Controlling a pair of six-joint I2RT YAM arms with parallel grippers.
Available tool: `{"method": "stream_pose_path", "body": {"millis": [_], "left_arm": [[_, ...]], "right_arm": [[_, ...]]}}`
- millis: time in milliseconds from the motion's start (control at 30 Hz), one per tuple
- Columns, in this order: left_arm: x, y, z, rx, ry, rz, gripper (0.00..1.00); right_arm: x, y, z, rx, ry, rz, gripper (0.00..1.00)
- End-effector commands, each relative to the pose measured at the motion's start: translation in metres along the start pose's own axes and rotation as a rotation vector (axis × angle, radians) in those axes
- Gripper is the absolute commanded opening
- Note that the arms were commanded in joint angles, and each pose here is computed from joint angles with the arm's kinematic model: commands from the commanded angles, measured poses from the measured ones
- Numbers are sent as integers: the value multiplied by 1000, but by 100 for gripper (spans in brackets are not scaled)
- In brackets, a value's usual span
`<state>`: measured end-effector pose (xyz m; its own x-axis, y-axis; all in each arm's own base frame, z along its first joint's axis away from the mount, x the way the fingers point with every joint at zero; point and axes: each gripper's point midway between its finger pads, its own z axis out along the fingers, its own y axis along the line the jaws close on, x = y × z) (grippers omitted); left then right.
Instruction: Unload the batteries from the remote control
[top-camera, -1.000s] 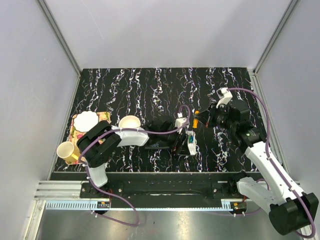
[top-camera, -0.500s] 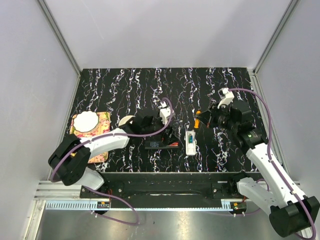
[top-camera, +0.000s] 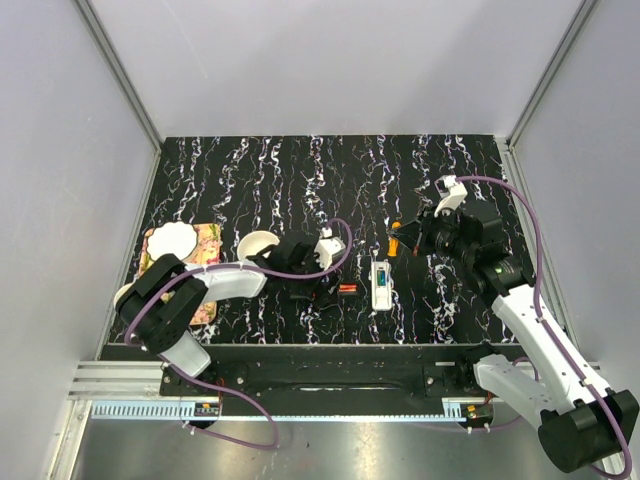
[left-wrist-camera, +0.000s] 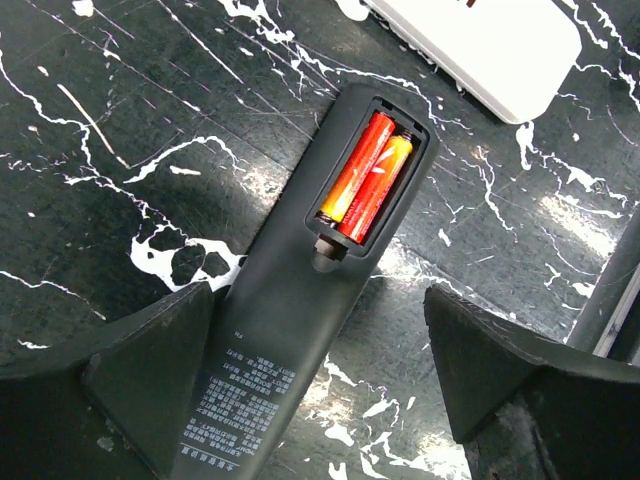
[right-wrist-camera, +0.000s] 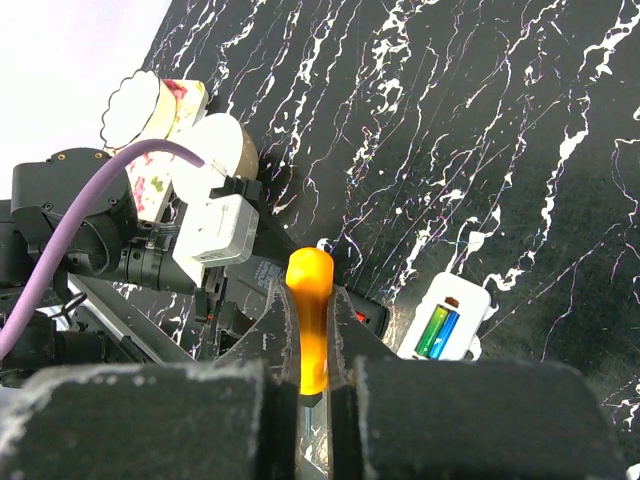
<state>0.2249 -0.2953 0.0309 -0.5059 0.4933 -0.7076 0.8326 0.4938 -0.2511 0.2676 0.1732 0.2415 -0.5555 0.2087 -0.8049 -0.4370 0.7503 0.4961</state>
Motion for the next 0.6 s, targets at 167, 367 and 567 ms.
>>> {"method": "stream_pose_path", "body": {"millis": [167,367,567], "left_arm": [[9,-17,-4,77,-44,-60,86],[22,-20,-12,28,-23,-115,76],[30,-29,-7,-38,20,-109,75]], "right_arm": [[-17,13,-4,-49,-49,-26,0],[-17,14,-1,-59,-48,-18,0],[-14,16,3,-85,-40,4,0]]}}
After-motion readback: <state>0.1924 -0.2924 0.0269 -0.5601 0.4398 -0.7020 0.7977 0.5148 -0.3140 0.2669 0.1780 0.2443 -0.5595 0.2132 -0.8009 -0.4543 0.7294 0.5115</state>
